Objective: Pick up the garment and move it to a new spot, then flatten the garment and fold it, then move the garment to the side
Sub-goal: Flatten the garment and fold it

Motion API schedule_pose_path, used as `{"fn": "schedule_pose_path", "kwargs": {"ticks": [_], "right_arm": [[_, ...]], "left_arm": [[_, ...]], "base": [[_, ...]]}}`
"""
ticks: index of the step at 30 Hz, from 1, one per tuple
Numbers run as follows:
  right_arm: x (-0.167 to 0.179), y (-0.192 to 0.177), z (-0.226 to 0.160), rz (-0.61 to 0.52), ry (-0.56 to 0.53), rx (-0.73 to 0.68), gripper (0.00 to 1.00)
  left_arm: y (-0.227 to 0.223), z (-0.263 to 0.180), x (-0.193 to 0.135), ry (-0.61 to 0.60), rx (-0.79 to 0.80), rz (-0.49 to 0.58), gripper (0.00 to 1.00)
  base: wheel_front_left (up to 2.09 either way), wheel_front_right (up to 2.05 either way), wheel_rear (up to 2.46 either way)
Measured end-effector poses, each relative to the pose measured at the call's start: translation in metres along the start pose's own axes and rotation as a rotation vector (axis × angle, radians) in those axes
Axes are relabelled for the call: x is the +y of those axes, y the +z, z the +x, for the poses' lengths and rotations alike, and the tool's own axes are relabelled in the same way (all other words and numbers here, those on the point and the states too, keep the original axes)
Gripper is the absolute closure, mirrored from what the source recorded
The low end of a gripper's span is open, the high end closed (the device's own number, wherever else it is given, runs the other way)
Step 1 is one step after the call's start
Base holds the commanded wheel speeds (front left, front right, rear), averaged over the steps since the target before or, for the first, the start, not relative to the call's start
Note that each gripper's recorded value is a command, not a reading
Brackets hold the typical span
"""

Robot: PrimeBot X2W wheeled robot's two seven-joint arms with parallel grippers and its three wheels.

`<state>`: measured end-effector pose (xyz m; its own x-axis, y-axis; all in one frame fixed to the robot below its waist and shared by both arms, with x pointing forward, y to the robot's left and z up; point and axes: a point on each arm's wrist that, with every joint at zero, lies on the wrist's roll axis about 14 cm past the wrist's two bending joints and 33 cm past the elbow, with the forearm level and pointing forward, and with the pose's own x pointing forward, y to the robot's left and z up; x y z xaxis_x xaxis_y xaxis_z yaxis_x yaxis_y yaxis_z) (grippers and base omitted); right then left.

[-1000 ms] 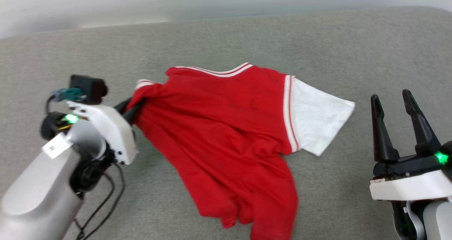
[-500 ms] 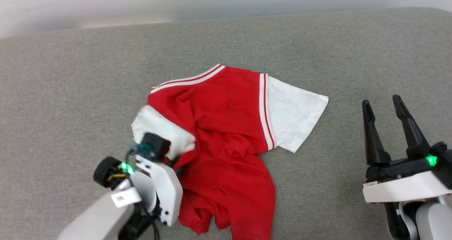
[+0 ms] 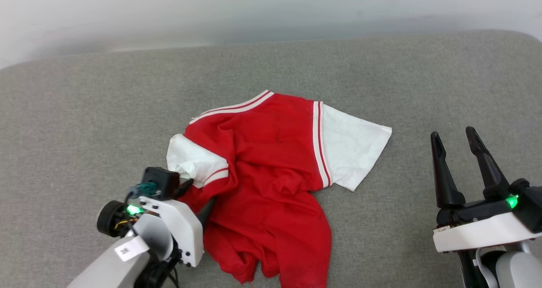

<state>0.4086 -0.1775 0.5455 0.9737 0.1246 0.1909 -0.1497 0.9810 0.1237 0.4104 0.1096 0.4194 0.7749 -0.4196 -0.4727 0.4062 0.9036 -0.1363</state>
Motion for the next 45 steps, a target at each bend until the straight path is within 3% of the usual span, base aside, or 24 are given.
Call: {"fn": "schedule_pose_path", "kwargs": {"ticks": [7, 13, 16, 25, 28, 39, 45], "right_arm": [[0.009, 0.012, -0.005, 0.003, 0.025, -0.018, 0.0], [0.02, 0.017, -0.006, 0.011, 0.059, -0.02, 0.0], [0.025, 0.014, -0.008, 0.018, 0.074, -0.004, 0.0], [0.036, 0.0, -0.007, 0.011, 0.116, 0.057, 0.0], [0.05, -0.021, -0.007, 0.019, 0.176, 0.171, 0.0], [0.111, -0.1, -0.009, -0.163, 0.529, 0.703, 0.0], [0.126, -0.141, -0.014, -0.237, 0.631, 0.973, 0.0]], "left_arm": [[0.058, -0.04, 0.028, 0.124, -0.293, -0.042, 0.0], [0.1, -0.092, 0.046, 0.207, -0.57, 0.012, 0.0], [0.102, -0.108, 0.047, 0.243, -0.606, 0.118, 0.0], [0.106, -0.132, 0.023, 0.263, -0.736, 0.063, 0.0], [0.101, -0.13, 0.023, 0.257, -0.733, 0.067, 0.0], [0.09, -0.126, 0.035, 0.289, -0.717, 0.045, 0.0], [0.077, -0.125, 0.043, 0.321, -0.689, 0.019, 0.0]], "base": [[0.0, 0.0, 0.0], [0.0, 0.0, 0.0], [0.0, 0.0, 0.0], [0.0, 0.0, 0.0], [0.0, 0.0, 0.0], [0.0, 0.0, 0.0], [0.0, 0.0, 0.0]]}}
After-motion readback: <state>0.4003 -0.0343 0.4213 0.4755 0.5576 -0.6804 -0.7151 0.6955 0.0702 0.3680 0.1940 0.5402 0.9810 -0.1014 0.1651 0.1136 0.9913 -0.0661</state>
